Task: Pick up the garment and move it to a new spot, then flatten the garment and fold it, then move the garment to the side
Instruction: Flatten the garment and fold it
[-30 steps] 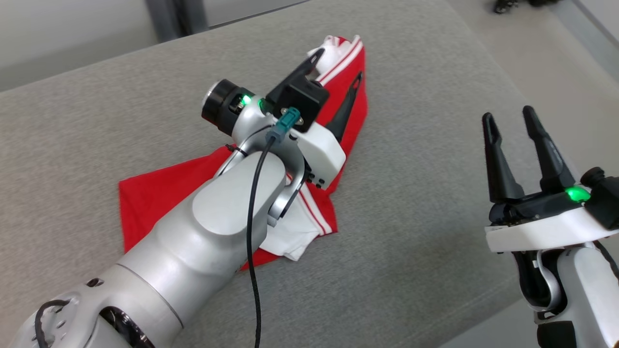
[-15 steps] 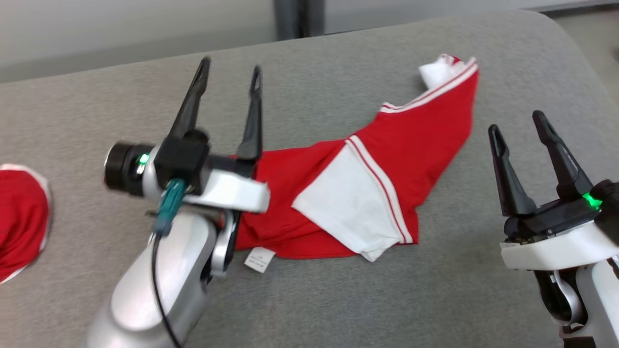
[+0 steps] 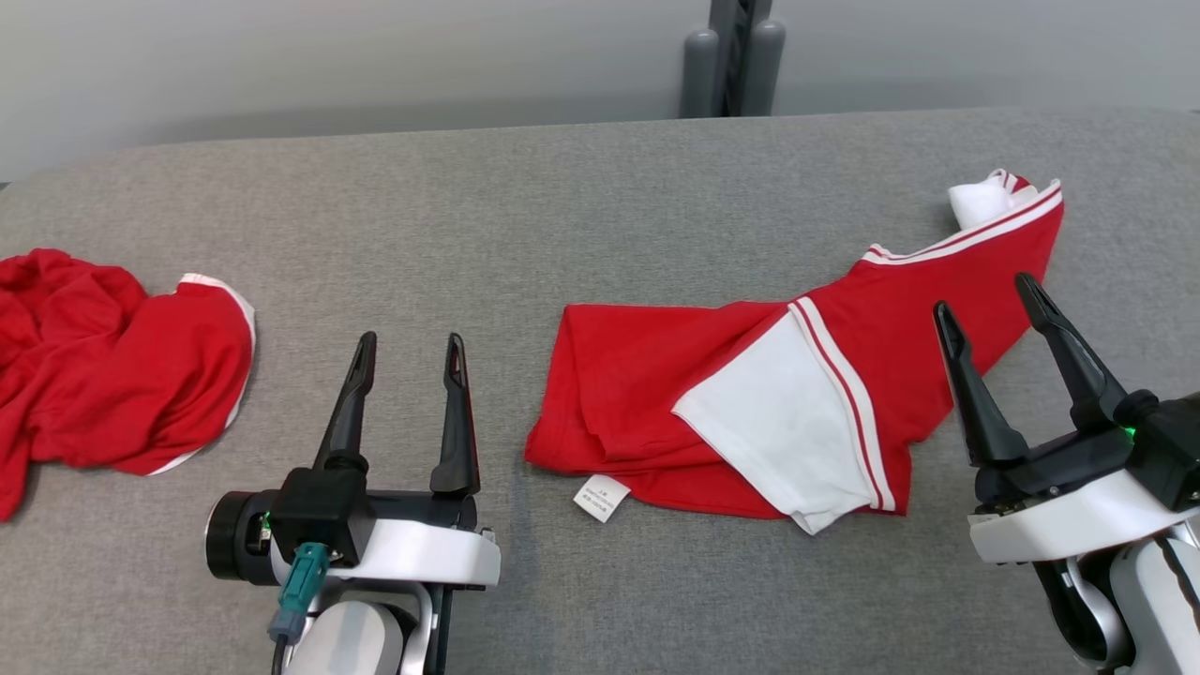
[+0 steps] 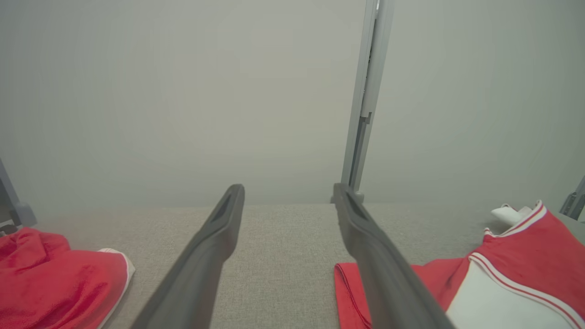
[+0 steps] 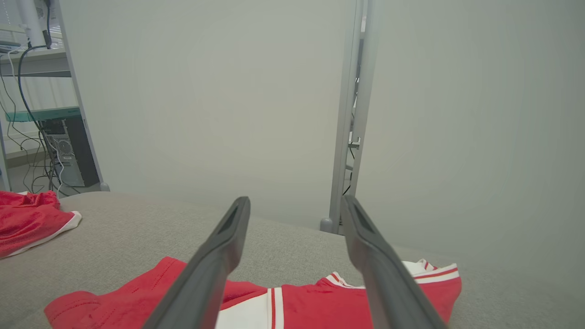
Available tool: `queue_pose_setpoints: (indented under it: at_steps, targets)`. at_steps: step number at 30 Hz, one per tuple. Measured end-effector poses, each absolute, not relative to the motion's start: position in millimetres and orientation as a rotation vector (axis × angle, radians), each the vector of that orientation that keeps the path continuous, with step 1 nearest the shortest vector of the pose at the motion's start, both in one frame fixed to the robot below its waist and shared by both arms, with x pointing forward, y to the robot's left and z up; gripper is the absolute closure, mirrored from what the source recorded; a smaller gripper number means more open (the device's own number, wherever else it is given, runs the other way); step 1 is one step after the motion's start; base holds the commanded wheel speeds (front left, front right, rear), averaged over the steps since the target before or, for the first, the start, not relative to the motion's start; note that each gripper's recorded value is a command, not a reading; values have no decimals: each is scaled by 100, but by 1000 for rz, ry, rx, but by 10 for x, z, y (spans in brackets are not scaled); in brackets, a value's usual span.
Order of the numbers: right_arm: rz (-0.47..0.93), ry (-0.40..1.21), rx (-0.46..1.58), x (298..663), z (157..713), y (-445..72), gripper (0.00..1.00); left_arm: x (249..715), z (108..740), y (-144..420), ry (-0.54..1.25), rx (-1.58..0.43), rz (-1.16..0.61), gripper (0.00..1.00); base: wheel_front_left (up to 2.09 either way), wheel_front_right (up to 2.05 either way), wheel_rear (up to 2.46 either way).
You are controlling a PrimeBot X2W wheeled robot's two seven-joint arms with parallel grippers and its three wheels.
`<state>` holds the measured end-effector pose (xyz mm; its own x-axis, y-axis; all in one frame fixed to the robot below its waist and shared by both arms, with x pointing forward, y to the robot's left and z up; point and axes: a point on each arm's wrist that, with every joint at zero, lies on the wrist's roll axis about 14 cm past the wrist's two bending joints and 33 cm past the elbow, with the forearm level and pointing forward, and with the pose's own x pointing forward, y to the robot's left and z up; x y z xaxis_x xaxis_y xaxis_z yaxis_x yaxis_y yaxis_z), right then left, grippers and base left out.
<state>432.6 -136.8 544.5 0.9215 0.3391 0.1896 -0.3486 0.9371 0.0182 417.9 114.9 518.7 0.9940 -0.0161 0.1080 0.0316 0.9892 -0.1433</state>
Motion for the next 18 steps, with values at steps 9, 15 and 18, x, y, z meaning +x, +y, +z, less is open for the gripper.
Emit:
queue_pose_setpoints:
  at_steps: [9, 15, 18]
  targets:
    - [460, -123, 53, 4299, 5232, -1025, 0, 4116, 5187, 1273, -111, -137, -7, 0, 0, 0, 0]
    - [601, 15, -3, 4208, 4760, -631, 0, 4081, 5117, 1281, -84, -160, 3, 0, 0, 0, 0]
    - [643, 93, -30, 4208, 4502, -515, 0, 4053, 5071, 1296, -68, -165, 14, 0, 0, 0, 0]
